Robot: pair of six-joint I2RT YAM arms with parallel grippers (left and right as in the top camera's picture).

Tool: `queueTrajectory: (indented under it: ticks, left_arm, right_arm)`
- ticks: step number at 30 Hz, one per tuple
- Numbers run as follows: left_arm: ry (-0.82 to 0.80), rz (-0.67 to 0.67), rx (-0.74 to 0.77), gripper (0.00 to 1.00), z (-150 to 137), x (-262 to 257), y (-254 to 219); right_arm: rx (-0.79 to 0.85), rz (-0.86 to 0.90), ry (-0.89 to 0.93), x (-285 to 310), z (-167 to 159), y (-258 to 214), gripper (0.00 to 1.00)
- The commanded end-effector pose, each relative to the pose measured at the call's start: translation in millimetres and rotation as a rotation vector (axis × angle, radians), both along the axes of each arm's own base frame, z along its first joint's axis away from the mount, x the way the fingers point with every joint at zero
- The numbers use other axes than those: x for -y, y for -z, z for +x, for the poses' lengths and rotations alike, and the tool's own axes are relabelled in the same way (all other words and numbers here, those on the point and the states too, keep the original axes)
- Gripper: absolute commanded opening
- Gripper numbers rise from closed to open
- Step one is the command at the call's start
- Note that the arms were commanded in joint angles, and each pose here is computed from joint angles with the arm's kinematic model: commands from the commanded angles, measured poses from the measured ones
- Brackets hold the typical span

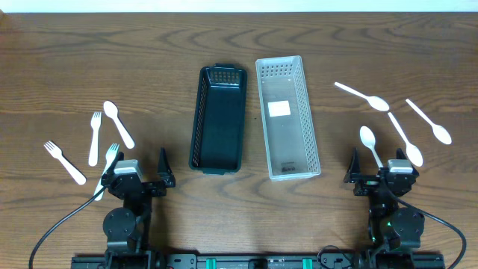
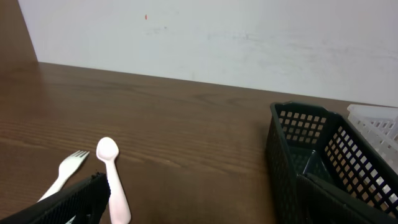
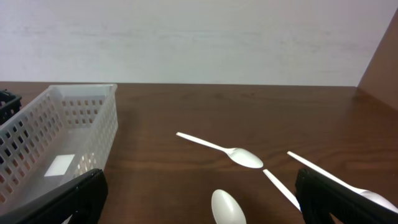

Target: Pack container

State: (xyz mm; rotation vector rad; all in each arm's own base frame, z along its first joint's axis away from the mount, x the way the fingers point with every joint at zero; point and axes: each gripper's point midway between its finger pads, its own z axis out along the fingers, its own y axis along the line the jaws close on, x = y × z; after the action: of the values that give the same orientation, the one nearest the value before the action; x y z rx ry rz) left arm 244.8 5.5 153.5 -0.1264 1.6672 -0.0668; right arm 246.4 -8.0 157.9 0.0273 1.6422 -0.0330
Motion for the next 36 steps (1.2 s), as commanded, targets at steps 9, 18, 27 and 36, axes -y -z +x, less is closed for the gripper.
queueTrajectory:
  ticks: [9,18,27,36]
  left_arm:
    - [-0.038,-0.004,-0.058,0.98,-1.3,-6.3,17.7]
    - [-0.038,-0.004,-0.058,0.98,-1.3,-6.3,17.7]
    - [-0.038,-0.005,-0.058,0.98,-1.3,-6.3,17.7]
    - [-0.037,-0.005,-0.058,0.98,-1.3,-6.2,17.7]
  right_arm:
    - [-0.005,0.017,0.017,3.2,-0.2,1.8,0.99]
    - [-0.005,0.017,0.017,3.2,-0.2,1.8,0.99]
    - [-0.005,0.018,0.013,2.5,-0.1,1.7,0.99]
    - [0.011,0.129,-0.007,-2.2,0.3,-1.4,0.99]
